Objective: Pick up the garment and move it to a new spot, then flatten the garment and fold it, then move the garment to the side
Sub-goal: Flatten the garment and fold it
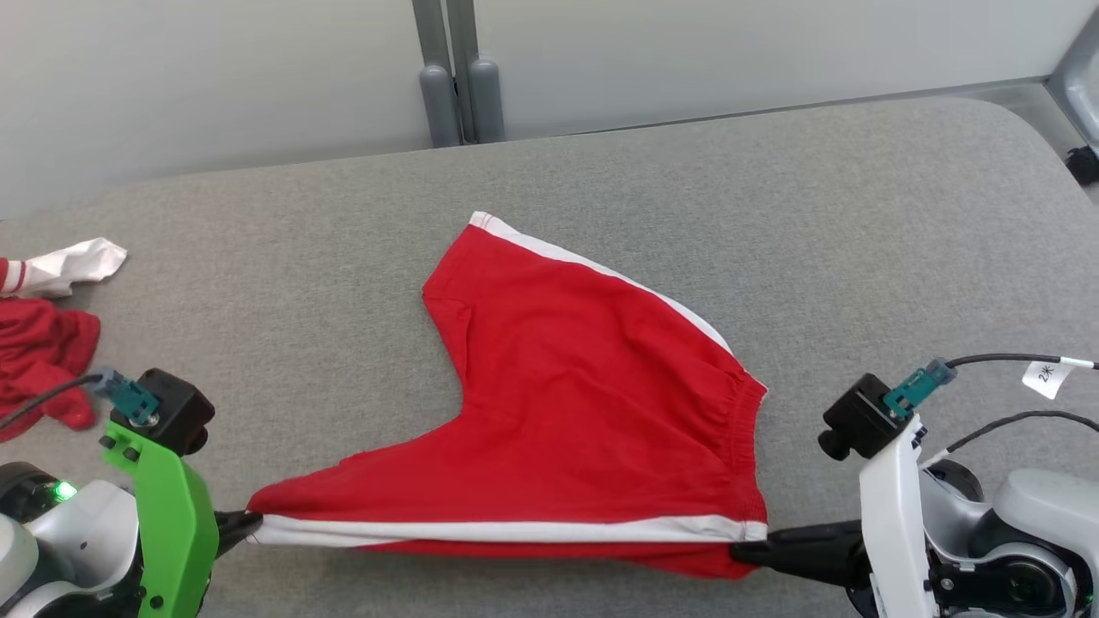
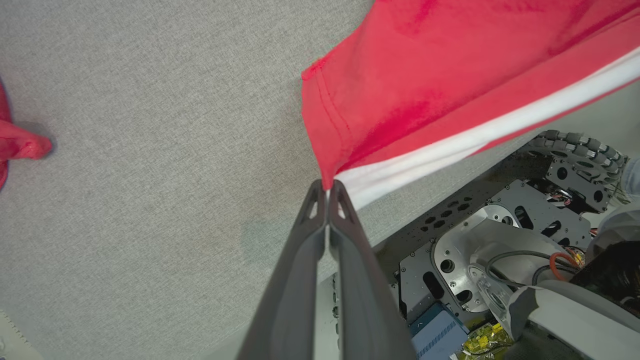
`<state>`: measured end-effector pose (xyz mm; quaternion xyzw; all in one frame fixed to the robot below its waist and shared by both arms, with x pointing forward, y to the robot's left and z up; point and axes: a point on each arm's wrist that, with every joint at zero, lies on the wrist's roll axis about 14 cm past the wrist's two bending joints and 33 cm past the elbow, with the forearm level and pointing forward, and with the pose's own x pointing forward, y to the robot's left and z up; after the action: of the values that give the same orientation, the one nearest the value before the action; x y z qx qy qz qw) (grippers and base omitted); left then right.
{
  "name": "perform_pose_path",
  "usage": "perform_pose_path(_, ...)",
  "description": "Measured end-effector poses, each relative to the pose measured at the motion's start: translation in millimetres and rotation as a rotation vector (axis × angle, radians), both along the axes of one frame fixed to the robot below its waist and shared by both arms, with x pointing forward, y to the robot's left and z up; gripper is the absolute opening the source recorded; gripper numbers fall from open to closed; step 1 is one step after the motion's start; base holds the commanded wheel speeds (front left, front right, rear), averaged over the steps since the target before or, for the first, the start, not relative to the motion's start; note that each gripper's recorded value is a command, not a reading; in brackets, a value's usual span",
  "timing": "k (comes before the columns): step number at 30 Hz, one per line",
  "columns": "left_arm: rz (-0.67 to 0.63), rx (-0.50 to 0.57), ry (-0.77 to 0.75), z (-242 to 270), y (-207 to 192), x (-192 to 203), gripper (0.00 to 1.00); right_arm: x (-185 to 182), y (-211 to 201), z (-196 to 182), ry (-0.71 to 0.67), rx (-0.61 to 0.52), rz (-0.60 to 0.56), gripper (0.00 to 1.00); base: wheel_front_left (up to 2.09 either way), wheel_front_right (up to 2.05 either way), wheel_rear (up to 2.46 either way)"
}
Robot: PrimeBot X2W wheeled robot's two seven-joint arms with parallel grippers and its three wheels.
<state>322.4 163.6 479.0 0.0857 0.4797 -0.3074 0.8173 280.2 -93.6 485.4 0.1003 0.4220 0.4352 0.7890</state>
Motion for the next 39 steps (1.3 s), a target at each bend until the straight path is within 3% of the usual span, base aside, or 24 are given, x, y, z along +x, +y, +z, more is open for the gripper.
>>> perform_pose_path(10,-0.054,0.018,-0.036,12.4,-21.2,65.5,0.0,56.4,-2.7,20.2,-0.05,0.139,-0.177,0.0,0.0,0.0,0.0)
perform_pose_path(19,-0.081,0.032,-0.017,11.3,-47.7,150.0,0.0,107.8,-22.3,7.8,-0.022,0.211,-0.358,0.0,0.0,0.0,0.0)
perform_pose_path(26,-0.112,0.014,0.013,-5.9,-80.4,197.0,0.0,122.5,-31.9,-7.2,-0.003,0.231,-0.439,0.0,0.0,0.0,0.0)
perform_pose_path(39,-0.158,-0.021,0.07,-48.0,-136.0,245.6,0.0,129.3,-55.1,-23.1,0.006,0.224,-0.56,0.0,0.0,0.0,0.0)
